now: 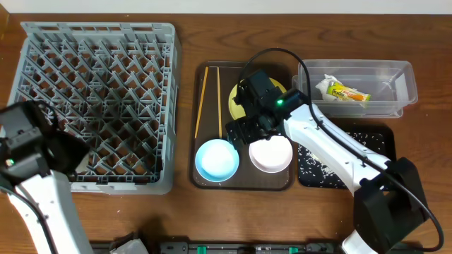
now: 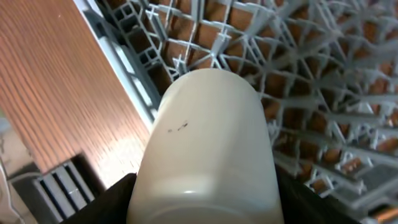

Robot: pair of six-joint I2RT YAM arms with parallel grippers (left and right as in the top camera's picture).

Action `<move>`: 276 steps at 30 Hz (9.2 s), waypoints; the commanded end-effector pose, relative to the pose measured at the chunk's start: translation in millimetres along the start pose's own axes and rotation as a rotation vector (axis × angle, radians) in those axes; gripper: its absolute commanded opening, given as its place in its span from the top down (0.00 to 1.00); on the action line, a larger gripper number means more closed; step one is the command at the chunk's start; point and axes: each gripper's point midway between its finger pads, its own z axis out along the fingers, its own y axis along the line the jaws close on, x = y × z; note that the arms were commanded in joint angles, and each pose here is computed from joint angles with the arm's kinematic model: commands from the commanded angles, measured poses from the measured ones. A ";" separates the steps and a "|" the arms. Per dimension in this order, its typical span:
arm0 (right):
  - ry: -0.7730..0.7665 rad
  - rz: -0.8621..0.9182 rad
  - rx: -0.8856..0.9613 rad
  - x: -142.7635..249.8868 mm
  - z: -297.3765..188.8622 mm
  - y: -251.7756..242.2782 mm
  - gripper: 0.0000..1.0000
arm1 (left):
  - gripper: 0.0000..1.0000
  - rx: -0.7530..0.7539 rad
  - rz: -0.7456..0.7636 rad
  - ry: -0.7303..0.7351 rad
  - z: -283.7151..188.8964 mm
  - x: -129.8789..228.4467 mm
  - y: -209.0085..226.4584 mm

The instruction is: Sort waste into correct bins and load items into the dishwasher

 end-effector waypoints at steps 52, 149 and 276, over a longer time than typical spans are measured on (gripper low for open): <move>-0.084 0.096 -0.155 -34.1 -23.2 -10.7 0.01 | 0.02 0.696 0.951 0.198 -91.8 129.7 -160.3; -0.716 -0.136 0.405 148.2 -27.5 -170.2 0.01 | 0.02 0.695 0.951 0.198 -91.7 129.7 -160.2; -1.238 -0.148 0.593 118.4 -150.6 -168.5 0.01 | 0.49 0.488 1.161 0.128 36.1 174.2 -284.9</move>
